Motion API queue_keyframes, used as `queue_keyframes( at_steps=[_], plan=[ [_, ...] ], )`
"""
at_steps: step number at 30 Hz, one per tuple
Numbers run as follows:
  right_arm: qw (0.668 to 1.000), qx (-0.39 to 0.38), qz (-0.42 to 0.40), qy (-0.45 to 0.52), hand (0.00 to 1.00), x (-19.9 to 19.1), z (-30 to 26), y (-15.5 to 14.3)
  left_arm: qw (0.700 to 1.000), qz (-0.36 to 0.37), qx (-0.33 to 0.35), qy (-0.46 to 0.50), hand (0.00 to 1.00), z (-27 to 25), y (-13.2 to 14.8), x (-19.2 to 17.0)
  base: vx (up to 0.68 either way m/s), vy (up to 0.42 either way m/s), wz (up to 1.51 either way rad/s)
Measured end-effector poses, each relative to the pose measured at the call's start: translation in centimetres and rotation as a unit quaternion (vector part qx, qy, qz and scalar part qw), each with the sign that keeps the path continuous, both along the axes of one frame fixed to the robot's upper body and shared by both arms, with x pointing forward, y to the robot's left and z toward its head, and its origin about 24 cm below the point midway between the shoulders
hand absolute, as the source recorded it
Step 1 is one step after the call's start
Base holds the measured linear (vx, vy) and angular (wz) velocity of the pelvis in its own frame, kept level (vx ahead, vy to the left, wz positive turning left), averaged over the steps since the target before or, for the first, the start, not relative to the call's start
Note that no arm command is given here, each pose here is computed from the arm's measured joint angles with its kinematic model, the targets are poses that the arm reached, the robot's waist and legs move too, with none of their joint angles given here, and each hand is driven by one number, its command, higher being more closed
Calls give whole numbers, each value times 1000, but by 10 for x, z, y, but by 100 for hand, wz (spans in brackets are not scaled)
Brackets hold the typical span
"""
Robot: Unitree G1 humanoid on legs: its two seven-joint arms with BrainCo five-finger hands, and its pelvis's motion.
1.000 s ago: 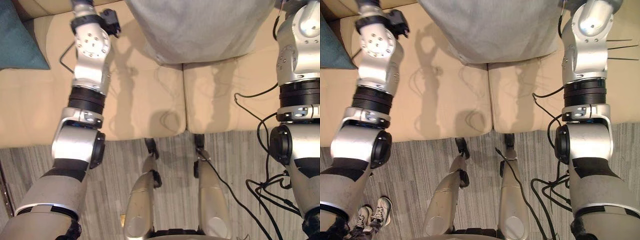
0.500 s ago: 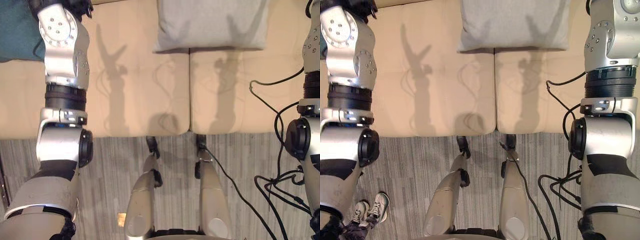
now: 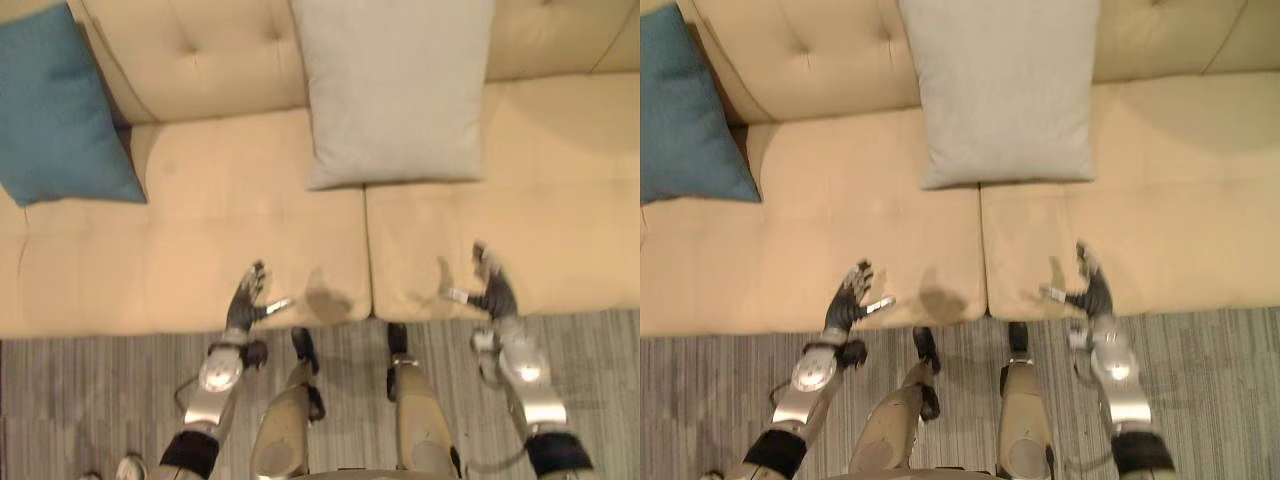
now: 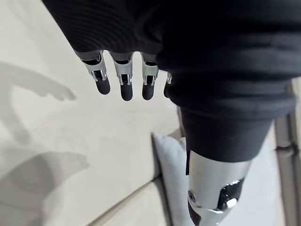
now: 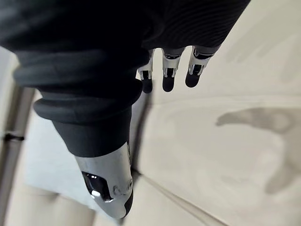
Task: Pick up cushions and gather them together orderly.
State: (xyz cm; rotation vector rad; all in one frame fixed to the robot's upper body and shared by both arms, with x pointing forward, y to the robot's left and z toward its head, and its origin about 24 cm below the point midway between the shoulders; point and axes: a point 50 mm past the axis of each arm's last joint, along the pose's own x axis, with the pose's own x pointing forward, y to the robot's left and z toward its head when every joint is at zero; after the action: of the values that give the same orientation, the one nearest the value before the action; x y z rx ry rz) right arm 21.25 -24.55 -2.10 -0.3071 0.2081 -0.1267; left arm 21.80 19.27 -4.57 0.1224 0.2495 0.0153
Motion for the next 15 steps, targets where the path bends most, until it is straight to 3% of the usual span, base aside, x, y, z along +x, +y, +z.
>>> queue_keyframes(
  at_steps=[6,11,15],
  plan=[
    [972,-3,-12,234,0,-99,-82,-8,979,72,34,186,0,-65,33,-82,46,27,-7],
    [955,-4,-35,294,0,-129,-97,-14,961,95,45,255,0,-81,43,-116,-11,29,-8],
    [957,11,-41,286,0,-118,-98,-7,962,95,46,253,0,-80,44,-113,-28,4,-43]
  ],
)
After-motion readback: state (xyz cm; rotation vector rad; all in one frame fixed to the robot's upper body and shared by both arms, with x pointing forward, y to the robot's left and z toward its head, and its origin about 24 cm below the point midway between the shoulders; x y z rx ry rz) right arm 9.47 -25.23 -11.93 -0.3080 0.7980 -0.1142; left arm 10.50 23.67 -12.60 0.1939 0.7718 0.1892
